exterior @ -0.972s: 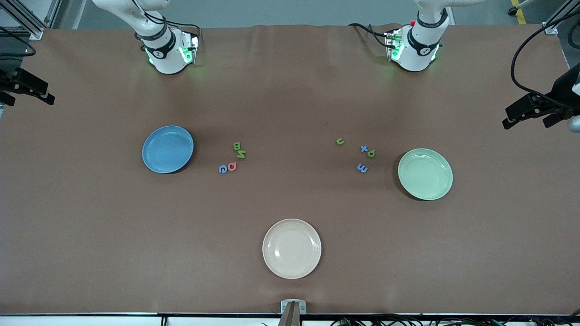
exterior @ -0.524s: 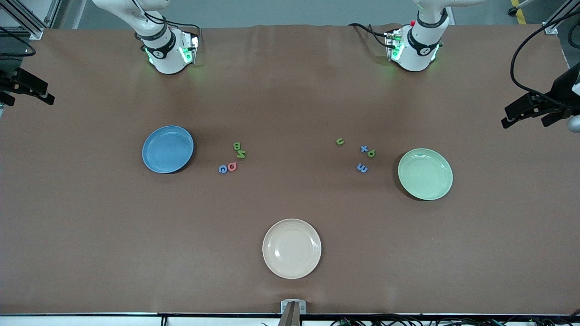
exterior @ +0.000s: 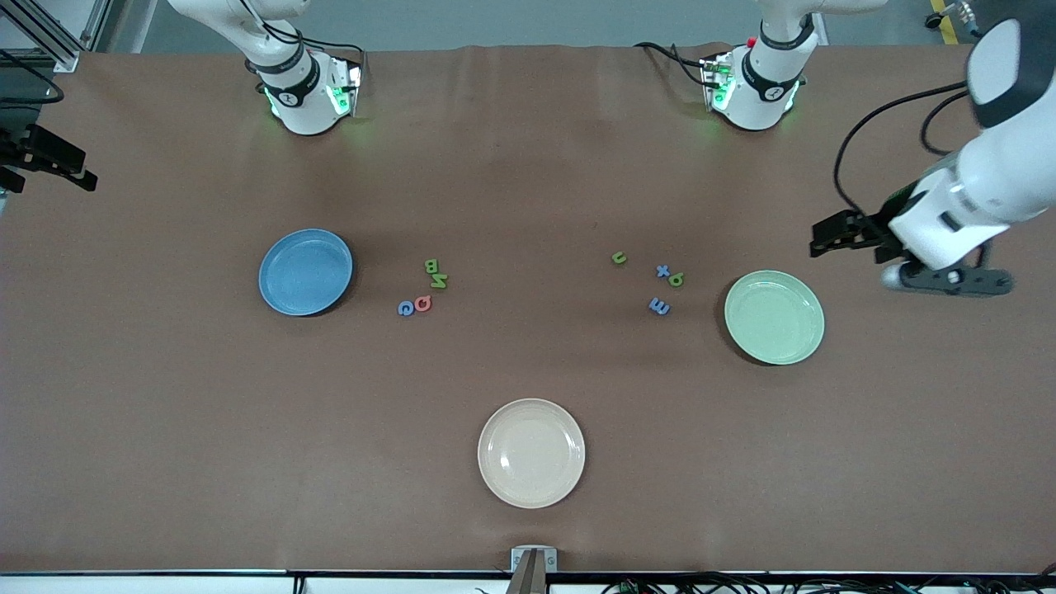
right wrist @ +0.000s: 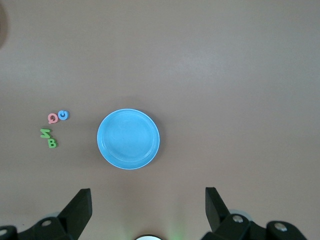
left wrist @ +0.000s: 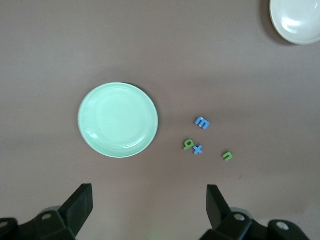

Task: Sort uppercase to blue plate, lowercase to green plate
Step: 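Reach the left gripper down to the blue m and grasp it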

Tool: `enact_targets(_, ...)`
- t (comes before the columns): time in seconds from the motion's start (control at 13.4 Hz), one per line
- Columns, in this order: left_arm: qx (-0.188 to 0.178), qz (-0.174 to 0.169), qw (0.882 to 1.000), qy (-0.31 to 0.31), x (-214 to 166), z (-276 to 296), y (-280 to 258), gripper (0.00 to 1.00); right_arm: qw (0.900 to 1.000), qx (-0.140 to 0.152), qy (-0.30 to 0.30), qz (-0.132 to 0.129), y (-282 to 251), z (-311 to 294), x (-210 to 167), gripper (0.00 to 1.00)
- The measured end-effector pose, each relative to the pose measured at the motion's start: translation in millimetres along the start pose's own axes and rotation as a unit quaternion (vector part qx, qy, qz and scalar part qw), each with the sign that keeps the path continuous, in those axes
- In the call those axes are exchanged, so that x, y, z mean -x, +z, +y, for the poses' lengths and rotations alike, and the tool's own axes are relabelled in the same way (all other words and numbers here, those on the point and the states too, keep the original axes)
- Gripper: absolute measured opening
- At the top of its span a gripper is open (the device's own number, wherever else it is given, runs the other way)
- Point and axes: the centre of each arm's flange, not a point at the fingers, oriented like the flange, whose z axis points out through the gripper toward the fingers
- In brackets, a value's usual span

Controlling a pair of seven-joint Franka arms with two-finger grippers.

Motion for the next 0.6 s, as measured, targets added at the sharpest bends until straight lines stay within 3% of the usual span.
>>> enact_targets(0.37,-0.015,-0.04,0.996,0.073,-22,92,89,1.0,1.0,0.0,0.0,0.0,0,0,0,1.0)
enact_targets(0.6,-0.056,-0.027,0.989,0.131,-25,147,149,1.0,1.0,0.005,0.001,0.001,-1,1,0,1.0)
